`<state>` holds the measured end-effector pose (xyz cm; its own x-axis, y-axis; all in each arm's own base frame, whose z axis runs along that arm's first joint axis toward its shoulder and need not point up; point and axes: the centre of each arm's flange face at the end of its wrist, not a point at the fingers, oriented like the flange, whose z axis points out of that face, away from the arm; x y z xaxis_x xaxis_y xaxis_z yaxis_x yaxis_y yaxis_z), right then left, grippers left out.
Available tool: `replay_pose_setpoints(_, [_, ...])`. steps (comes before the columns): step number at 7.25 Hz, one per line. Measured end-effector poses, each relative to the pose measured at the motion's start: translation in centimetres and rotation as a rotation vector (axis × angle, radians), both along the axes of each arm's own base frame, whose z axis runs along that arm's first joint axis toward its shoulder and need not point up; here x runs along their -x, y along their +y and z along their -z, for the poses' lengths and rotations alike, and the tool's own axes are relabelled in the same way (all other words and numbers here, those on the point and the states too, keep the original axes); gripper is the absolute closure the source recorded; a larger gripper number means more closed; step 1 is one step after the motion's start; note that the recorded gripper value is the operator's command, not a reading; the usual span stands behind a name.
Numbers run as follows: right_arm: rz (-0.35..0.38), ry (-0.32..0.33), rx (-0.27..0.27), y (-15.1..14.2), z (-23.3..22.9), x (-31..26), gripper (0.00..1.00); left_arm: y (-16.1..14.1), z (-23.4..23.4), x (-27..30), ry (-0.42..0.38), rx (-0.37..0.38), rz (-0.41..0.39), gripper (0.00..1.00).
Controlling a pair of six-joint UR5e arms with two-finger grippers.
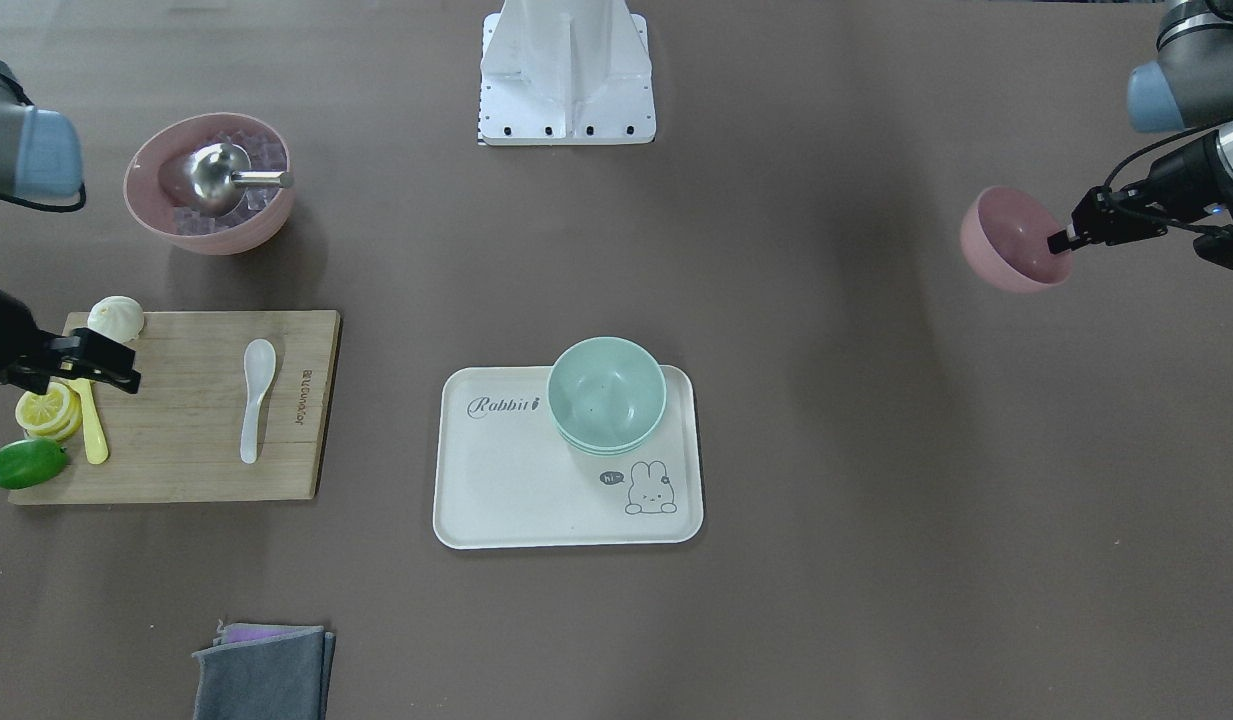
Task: Stack pink bowl on green and place spoon
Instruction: 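Reach the left gripper to the pink bowl and grasp its rim, then lift the pink bowl with the left gripper while the right grasps the white spoon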
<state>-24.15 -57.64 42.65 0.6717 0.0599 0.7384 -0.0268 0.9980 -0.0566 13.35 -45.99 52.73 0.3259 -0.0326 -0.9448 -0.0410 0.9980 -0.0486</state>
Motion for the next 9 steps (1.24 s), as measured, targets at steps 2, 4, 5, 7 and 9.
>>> replay_pose_setpoints(2, [-0.031, 0.004, -0.015, -0.6, -0.6, 6.7, 0.03, -5.7, 11.0, -3.0, 0.076, 0.101, 0.056, 1.0])
replay_pose_setpoints(4, [-0.029, 0.023, -0.029, -0.7, -2.3, 10.1, 0.07, -8.1, 20.1, -6.9, 0.129, 0.193, 0.048, 1.0])
replay_pose_setpoints(5, [-0.021, 0.031, -0.029, -0.4, -2.9, 11.1, 0.12, -8.9, 23.1, -8.2, 0.131, 0.218, 0.043, 1.0])
replay_pose_setpoints(7, [0.002, 0.036, -0.027, 0.5, -3.3, 12.7, 0.74, -9.8, 26.4, -10.6, 0.114, 0.233, 0.048, 1.0])
replay_pose_setpoints(9, [0.013, 0.026, -0.034, 0.9, -2.7, 13.2, 1.0, -9.8, 27.1, -12.0, 0.104, 0.229, 0.052, 1.0])
